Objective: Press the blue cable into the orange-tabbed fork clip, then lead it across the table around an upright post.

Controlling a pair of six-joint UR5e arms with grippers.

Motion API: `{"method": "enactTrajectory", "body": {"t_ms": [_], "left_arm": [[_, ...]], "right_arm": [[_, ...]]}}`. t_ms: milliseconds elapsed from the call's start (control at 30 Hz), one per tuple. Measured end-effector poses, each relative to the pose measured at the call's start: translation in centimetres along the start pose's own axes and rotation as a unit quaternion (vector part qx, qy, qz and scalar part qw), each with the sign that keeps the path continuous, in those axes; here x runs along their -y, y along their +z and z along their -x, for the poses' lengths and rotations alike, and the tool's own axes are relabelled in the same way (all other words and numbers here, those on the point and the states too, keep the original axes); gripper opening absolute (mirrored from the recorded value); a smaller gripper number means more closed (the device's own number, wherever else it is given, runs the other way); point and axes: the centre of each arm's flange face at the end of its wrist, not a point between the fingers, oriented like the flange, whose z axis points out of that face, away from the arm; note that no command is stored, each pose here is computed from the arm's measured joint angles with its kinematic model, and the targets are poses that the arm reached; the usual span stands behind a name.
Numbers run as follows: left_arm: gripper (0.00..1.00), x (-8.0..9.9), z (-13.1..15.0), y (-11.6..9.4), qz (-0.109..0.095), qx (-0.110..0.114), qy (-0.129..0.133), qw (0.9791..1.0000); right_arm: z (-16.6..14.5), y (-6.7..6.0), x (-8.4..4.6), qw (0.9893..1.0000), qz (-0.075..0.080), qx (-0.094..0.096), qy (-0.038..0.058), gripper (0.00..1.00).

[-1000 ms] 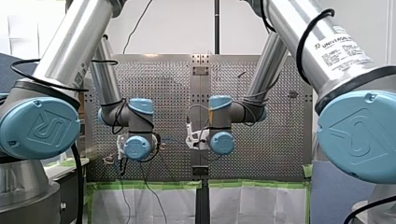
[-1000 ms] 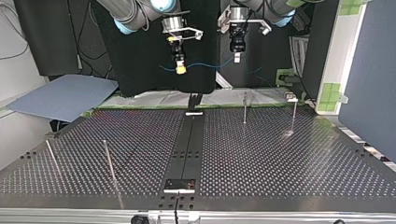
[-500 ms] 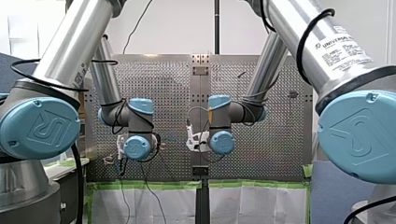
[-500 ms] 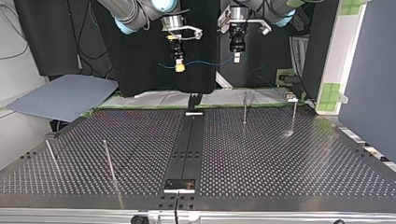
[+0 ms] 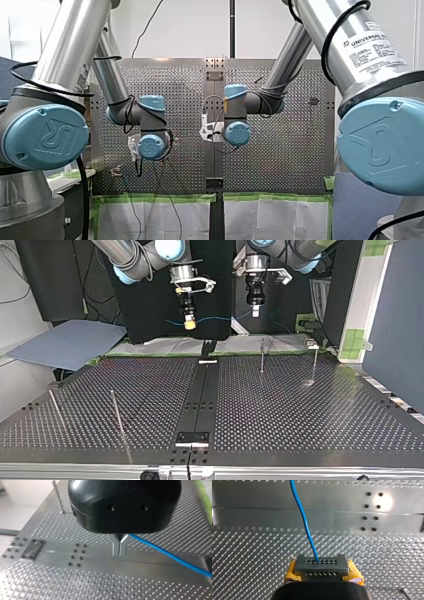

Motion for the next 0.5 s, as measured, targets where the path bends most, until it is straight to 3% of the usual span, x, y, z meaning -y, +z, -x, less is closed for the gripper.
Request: {"method": "enactTrajectory", "body": {"t_ms": [233, 500], "left_arm": [[0.00, -0.4, 2.6, 0.4, 0.018, 0.018, -0.034, 0.9991], [0.00, -0.8, 2.8, 1.6, 0.022, 0.042, -0.045, 0.9979]], "right_arm": [[-3.2, -0.8, 0.0, 0.9994, -0.024, -0.017, 0.0170, 0.00], [-2.5, -0.8, 0.1, 0.9992, -0.027, -0.022, 0.0198, 0.00]]}}
